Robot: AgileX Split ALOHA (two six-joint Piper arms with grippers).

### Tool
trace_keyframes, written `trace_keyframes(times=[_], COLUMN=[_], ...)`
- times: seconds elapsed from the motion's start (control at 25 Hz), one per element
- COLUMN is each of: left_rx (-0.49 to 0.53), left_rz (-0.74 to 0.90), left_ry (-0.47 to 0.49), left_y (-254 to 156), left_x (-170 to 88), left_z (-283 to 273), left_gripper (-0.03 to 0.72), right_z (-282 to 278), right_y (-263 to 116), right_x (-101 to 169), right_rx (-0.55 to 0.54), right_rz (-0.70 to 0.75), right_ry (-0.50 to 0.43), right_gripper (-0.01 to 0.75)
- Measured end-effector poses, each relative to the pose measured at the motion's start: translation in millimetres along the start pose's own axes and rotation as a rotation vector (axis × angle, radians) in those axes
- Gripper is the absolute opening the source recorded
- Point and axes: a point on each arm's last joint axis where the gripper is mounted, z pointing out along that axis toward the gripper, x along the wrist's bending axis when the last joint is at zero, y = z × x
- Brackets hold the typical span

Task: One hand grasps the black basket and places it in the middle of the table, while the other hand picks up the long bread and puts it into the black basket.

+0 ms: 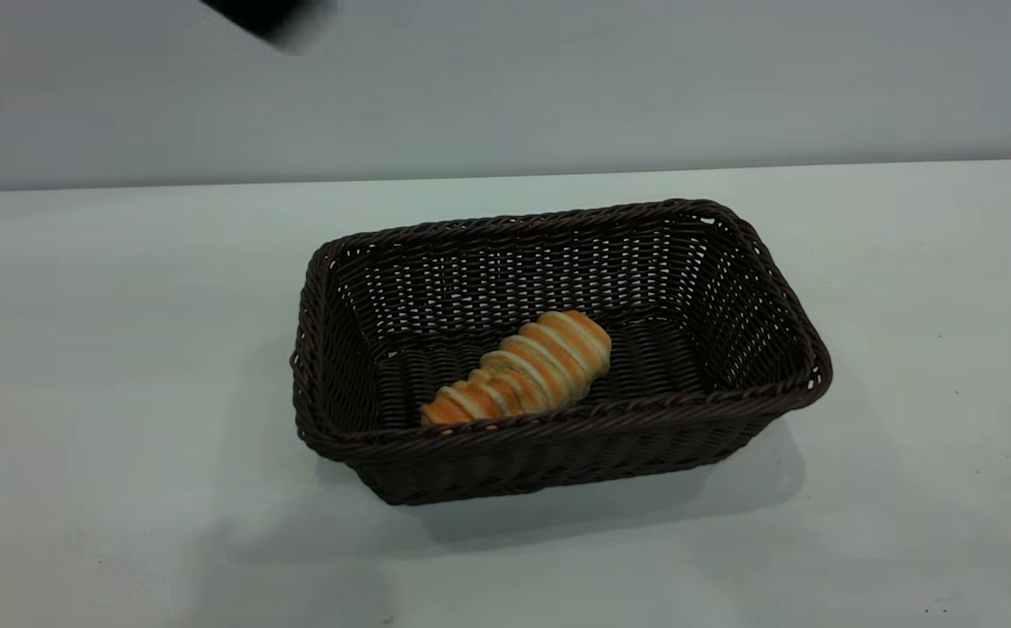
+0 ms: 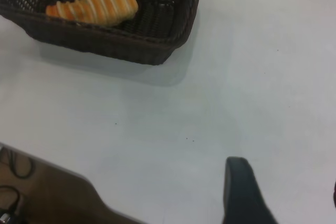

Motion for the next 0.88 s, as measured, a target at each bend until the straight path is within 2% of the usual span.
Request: trace_keyframes(times=[0.12, 0.28, 0.36, 0.64, 0.76, 0.88], left_rx=[0.019, 0.098, 0.147, 0.185, 0.164, 0.065], left_rz=[-0.034, -0.098, -0.130, -0.233, -0.252, -0.247], left_ry=[0.049, 0.109, 0.122, 0.124, 0.128, 0.140], left_y=[-24.8, -71.2, -99.0, -183.4, -204.3, -207.7], left_x=[-7.3, -16.1, -20.9, -37.7, -41.9, -43.3], left_z=[-45.3, -78.5, -79.7, -55.8, -50.3, -55.0], left_gripper=[0.593, 0.593, 0.593, 0.593, 0.593, 0.593], right_z=[0.0, 0.0, 0.0, 0.0, 0.0, 0.0], right_y=[0.0, 0.0, 0.0, 0.0, 0.0, 0.0], right_x=[0.0, 0.0, 0.0, 0.0, 0.0, 0.0], right_rx=[0.000, 0.000, 0.000, 0.000, 0.000, 0.000], right_rz=[0.000, 0.000, 0.000, 0.004, 0.007, 0.009], right_ry=[0.000, 0.000, 0.000, 0.000, 0.000, 0.000], right_gripper=[0.428, 0.428, 0.428, 0.428, 0.428, 0.428])
